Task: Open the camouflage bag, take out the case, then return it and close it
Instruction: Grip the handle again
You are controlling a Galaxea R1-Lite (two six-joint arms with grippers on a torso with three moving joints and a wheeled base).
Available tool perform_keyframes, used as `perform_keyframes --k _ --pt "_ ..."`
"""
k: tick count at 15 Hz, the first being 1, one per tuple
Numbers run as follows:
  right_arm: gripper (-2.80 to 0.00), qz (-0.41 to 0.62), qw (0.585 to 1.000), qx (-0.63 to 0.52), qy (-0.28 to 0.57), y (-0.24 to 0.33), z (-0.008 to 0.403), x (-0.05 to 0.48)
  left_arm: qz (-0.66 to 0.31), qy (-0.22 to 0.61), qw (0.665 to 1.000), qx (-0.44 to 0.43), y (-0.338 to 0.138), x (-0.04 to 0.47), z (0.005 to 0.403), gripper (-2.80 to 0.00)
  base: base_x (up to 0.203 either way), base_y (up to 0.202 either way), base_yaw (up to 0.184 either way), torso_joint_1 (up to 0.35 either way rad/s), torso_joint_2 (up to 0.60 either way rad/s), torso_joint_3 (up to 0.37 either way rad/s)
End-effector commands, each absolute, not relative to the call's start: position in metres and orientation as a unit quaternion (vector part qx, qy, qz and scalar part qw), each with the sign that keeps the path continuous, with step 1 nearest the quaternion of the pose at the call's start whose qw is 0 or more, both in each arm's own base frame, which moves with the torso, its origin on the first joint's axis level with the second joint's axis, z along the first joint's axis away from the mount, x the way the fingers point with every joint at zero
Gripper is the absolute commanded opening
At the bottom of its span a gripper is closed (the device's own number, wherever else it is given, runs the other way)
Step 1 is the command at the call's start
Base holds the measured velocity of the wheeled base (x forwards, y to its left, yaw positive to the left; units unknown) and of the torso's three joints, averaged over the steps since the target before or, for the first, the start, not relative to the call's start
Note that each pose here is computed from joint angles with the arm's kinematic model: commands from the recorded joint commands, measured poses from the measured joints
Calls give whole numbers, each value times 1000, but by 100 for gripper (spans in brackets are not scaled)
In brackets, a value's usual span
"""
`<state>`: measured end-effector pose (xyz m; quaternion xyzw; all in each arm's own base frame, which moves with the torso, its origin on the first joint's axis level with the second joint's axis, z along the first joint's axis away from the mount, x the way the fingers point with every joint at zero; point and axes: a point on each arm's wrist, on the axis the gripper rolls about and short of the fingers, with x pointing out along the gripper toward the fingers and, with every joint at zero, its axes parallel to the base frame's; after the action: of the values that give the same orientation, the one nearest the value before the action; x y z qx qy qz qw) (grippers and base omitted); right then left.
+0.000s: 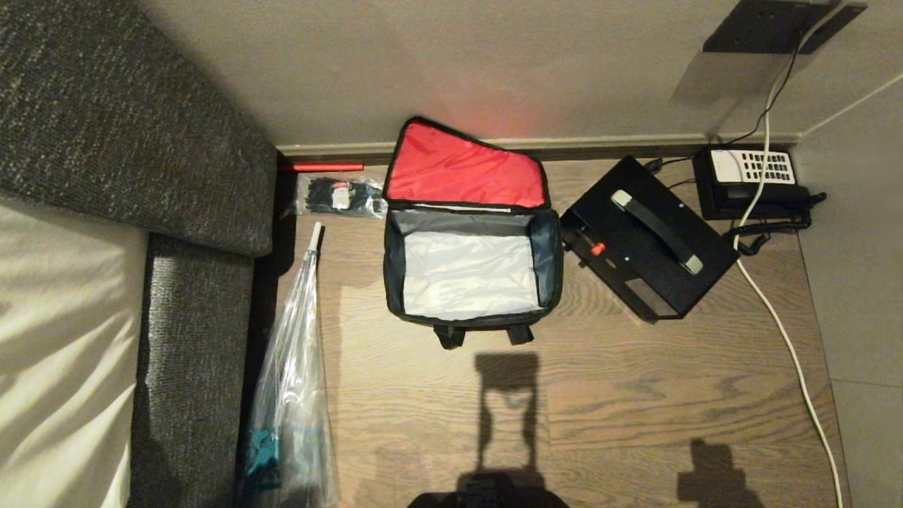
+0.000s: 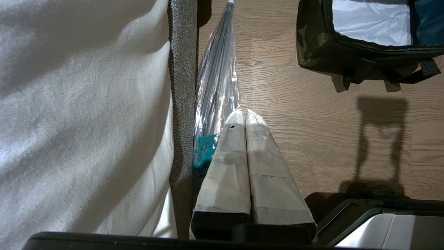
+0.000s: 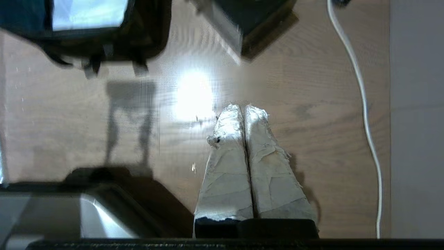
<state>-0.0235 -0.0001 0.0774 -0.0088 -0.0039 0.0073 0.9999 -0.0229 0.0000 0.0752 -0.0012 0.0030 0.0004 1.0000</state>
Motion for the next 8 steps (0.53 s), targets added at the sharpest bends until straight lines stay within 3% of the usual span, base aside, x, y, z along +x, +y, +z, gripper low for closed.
perform_keyframes --k 1,6,8 --pt "-280 19 999 -7 -28 0 94 -35 1 2 1000 -2 0 -23 75 -280 0 0 0 0 0 0" --pt "-280 97 989 39 106 4 126 -89 1 2 1000 -2 0 -23 75 -280 0 0 0 0 0 0" --pt "-280 108 982 56 145 4 139 -80 1 2 1000 -2 0 -23 75 -280 0 0 0 0 0 0"
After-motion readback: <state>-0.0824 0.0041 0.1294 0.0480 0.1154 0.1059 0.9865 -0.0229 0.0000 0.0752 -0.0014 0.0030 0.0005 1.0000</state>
